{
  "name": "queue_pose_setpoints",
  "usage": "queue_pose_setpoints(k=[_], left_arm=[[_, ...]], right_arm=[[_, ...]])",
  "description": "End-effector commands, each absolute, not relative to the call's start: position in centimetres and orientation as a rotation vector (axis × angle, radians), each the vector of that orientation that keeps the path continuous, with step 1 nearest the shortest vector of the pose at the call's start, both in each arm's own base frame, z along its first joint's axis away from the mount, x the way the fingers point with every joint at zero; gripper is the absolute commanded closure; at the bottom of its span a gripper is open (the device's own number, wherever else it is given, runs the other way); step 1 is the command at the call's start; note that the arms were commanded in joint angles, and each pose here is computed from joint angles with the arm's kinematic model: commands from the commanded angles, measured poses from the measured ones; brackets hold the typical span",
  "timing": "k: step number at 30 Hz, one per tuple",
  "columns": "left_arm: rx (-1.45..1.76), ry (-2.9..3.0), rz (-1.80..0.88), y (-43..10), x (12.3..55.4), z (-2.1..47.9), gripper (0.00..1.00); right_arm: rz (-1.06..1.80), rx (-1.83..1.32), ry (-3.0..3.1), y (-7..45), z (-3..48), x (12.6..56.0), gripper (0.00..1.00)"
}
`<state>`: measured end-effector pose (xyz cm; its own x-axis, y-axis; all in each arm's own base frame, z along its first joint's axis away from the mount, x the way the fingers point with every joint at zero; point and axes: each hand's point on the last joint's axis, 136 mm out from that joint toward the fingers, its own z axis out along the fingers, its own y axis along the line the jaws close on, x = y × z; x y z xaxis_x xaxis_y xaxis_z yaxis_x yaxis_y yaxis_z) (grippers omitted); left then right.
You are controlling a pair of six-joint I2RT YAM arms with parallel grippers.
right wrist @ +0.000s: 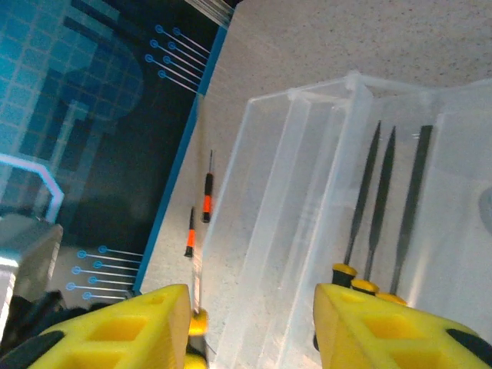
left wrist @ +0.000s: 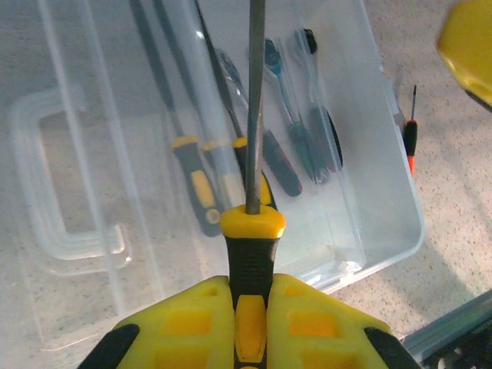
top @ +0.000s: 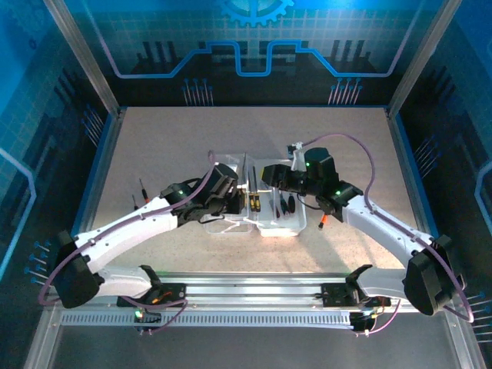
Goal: Pack the tool kit
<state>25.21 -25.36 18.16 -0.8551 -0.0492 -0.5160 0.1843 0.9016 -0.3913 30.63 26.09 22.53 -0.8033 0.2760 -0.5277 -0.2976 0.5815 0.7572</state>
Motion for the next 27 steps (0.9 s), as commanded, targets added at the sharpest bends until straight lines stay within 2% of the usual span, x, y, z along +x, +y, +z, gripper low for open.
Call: queue_pose_setpoints(k=[1, 20, 22, 25, 27], left_arm=[[0.137, 2.5, -0.663, -27.2, 25.4, 19.5, 0.89], [0.236, 2.535, -0.692, -28.6, 24.6, 18.8, 0.88], [0.237, 2.531, -0.696, -28.6, 24.6, 18.9, 0.88], [0.236, 2.528, -0.693, -28.5, 24.6, 19.0, 0.88], [0.235, 2.529, -0.689, -28.5, 24.6, 18.9, 0.81]], right_arm=[[1.313, -0.036, 2.13, 27.8, 24.2, 31.2, 0.53], [1.434, -0.051, 2.184, 30.6, 22.3, 32.2, 0.58], [1.426, -0.047, 2.181, 30.7, 22.3, 32.4, 0.65], [1.413, -0.042, 2.199, 30.7, 21.9, 32.5, 0.84], [1.41, -0.03, 2.211, 30.7, 21.5, 32.6, 0.94]])
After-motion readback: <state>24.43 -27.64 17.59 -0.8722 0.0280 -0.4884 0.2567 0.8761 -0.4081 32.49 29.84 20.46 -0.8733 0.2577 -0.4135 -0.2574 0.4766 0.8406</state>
